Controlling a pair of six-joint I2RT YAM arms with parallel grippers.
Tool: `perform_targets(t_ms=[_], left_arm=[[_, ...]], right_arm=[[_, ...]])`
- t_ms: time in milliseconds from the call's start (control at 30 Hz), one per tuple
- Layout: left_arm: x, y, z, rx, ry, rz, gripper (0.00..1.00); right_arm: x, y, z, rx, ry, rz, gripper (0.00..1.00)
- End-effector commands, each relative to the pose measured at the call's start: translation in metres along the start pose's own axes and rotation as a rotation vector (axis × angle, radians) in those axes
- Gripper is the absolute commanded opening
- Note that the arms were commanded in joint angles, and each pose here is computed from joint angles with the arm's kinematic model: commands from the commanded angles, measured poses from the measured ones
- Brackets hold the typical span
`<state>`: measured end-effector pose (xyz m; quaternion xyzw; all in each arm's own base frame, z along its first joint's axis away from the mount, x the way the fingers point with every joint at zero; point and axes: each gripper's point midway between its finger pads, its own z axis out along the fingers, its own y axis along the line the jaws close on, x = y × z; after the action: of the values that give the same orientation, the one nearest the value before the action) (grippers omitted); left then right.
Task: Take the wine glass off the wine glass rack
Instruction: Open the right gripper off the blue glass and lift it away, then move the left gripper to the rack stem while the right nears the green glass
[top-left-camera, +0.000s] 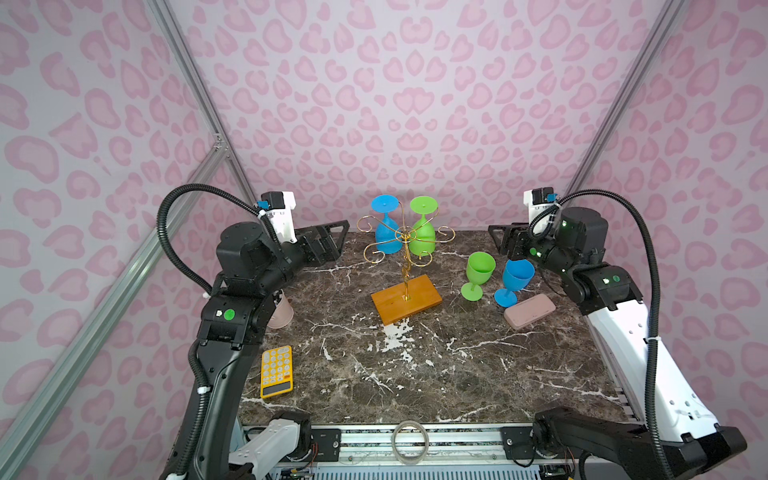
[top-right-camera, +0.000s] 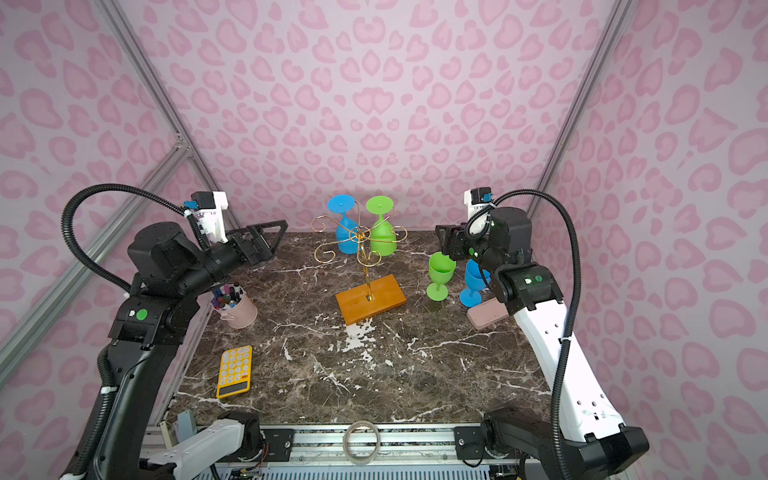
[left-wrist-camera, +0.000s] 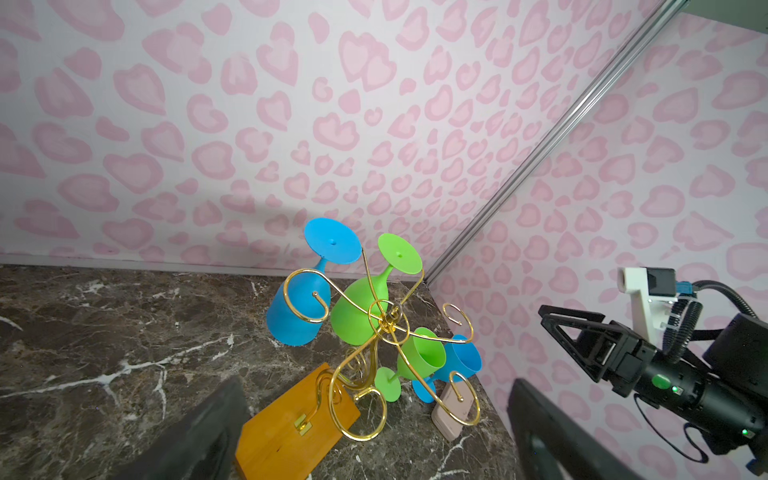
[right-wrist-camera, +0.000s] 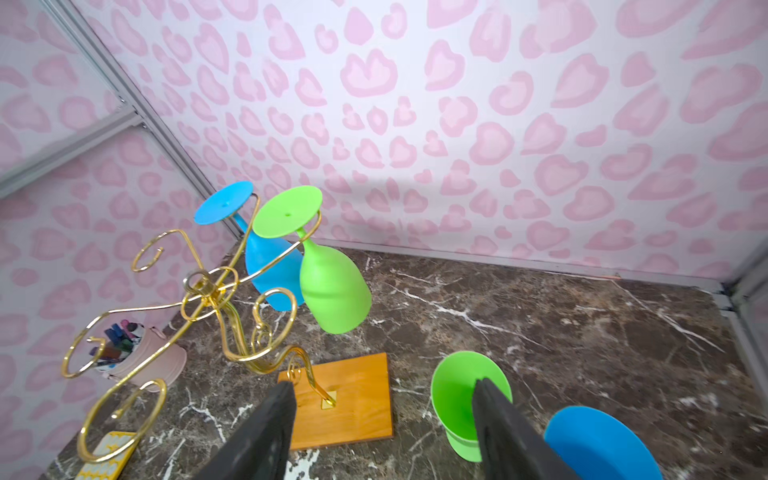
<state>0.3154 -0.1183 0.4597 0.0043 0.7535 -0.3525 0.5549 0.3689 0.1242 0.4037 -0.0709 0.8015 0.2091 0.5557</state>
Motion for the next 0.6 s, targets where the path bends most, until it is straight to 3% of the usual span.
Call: perform_targets(t_ms=[0, 233, 433, 567], left_arm=[[0.003, -0.009, 0.011, 0.089, 0.051, -0.072, 0.99], [0.003, -0.028, 0.02, 0.223, 0.111, -0.117, 0.95], [0.017, -0.028, 0.01, 0.205, 0.165, -0.122, 0.93], [0.04, -0.01, 0.001, 0.119, 0.186, -0.124, 0.93]], right_arm=[[-0.023, 0.016, 0.01, -0.093, -0.085, 0.041, 0.69], [-0.003, 0.004, 0.05, -0.071, -0.012, 0.056, 0.69], [0.031, 0.007, 0.067, -0.142, 0.057, 0.093, 0.68], [0.031, 0.019, 0.07, -0.215, 0.038, 0.145, 0.67]])
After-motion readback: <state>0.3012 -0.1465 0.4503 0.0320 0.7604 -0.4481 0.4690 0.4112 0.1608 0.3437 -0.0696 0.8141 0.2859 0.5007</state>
